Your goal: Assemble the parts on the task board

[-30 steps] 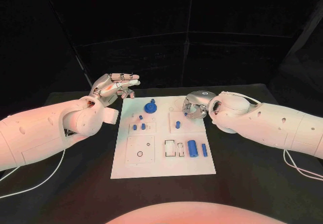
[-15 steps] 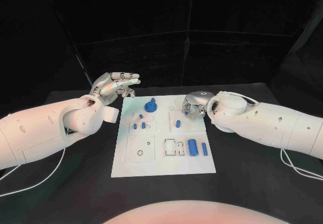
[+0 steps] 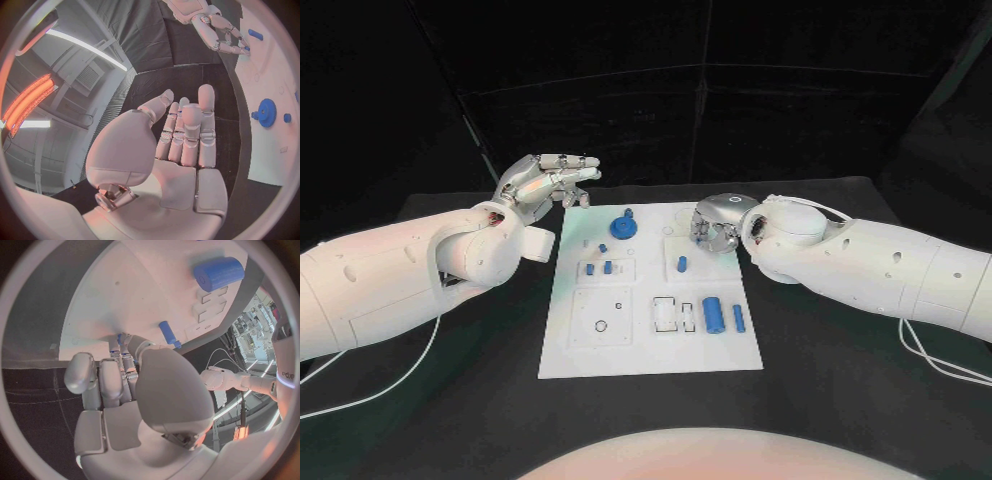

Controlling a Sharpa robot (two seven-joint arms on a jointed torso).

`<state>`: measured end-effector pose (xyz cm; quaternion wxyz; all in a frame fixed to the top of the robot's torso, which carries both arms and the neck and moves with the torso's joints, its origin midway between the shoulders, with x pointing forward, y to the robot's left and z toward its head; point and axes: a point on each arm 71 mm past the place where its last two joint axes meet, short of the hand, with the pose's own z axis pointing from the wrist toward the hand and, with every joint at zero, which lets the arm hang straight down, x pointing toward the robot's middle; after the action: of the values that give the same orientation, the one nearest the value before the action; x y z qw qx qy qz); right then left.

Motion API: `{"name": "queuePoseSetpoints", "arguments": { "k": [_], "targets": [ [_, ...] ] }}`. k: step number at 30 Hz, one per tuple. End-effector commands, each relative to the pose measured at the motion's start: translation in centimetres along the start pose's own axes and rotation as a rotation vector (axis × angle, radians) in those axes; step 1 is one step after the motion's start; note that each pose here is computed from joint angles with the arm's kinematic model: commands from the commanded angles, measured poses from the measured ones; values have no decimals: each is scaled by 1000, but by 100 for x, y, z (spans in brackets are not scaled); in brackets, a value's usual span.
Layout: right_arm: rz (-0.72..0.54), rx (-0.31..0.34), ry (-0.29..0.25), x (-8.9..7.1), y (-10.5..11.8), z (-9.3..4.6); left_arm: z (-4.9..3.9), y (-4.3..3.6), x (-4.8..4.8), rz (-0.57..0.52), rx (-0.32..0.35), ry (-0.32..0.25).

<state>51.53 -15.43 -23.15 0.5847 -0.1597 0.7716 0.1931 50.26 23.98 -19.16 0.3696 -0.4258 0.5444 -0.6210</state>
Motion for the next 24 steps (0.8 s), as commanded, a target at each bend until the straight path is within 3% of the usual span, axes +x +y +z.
{"name": "queuePoseSetpoints", "arguments": {
  "k": [1, 13, 24],
  "targets": [
    [-27, 23, -6, 42, -10, -11, 6, -8, 8, -9, 1, 8],
    [-4, -14, -99, -15, 53, -56, 0, -7, -13, -6, -4, 2],
    [15, -24, -149, -54, 44, -116, -6, -7, -35, -5, -6, -1]
  ]
}}
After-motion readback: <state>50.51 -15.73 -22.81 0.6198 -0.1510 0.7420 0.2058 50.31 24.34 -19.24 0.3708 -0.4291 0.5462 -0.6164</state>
